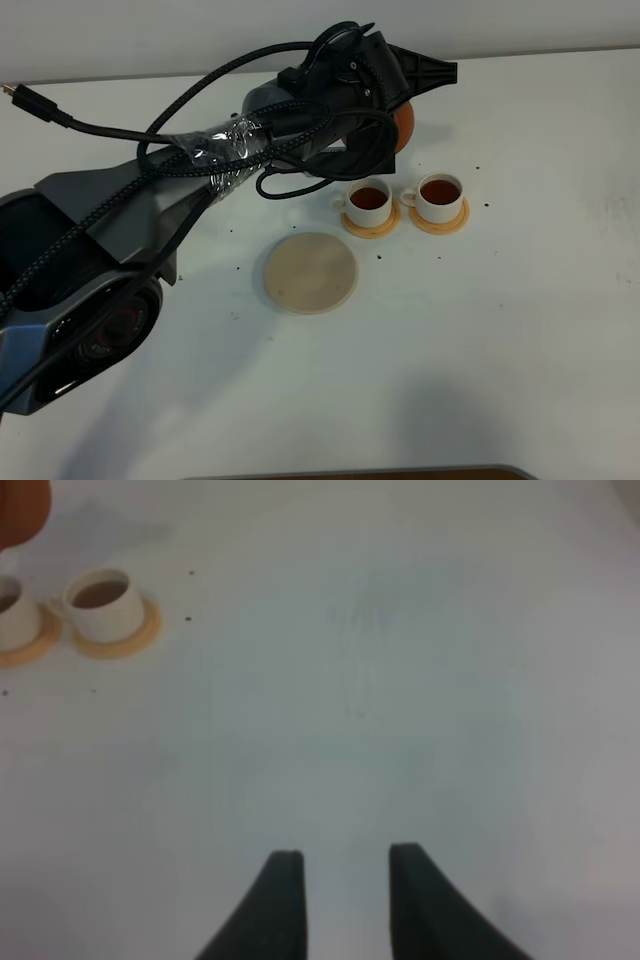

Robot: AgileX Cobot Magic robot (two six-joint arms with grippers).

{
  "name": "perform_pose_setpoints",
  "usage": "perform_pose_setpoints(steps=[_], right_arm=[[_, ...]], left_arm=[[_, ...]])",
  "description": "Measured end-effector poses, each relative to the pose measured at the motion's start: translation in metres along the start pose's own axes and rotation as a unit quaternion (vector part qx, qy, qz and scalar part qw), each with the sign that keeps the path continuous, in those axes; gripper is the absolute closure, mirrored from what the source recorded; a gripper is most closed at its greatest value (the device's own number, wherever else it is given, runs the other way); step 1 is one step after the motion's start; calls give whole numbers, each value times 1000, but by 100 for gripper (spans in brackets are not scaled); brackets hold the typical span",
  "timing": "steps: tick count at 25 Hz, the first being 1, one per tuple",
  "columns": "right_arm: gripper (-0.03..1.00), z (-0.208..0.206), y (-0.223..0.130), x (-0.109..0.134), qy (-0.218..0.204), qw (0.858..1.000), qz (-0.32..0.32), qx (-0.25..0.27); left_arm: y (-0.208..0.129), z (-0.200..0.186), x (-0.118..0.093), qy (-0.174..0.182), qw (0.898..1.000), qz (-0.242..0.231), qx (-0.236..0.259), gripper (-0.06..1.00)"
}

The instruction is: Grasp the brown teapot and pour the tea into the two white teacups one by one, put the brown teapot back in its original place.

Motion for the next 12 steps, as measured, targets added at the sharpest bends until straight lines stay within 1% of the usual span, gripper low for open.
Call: perform_pose_setpoints(steps=[5, 12], right_arm=[[73, 0, 0, 0, 0, 1000, 0, 0], [73, 0, 0, 0, 0, 1000, 0, 0]], left_arm=[[2, -1, 2, 0, 1000, 3, -1, 80], [5, -4, 0, -19, 1000, 13, -2, 80]])
Point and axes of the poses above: a point on each arm's last joint axis where the gripper is mounted, z pointing out along that axis toward the gripper, x along the wrist's bending axis when the last joint is at zero, y = z × x, the point moved 5 cm from there along z, pointing out along that axis toward the gripper, and after that the axes turned 9 degrees about -z, right-handed, at the moved point
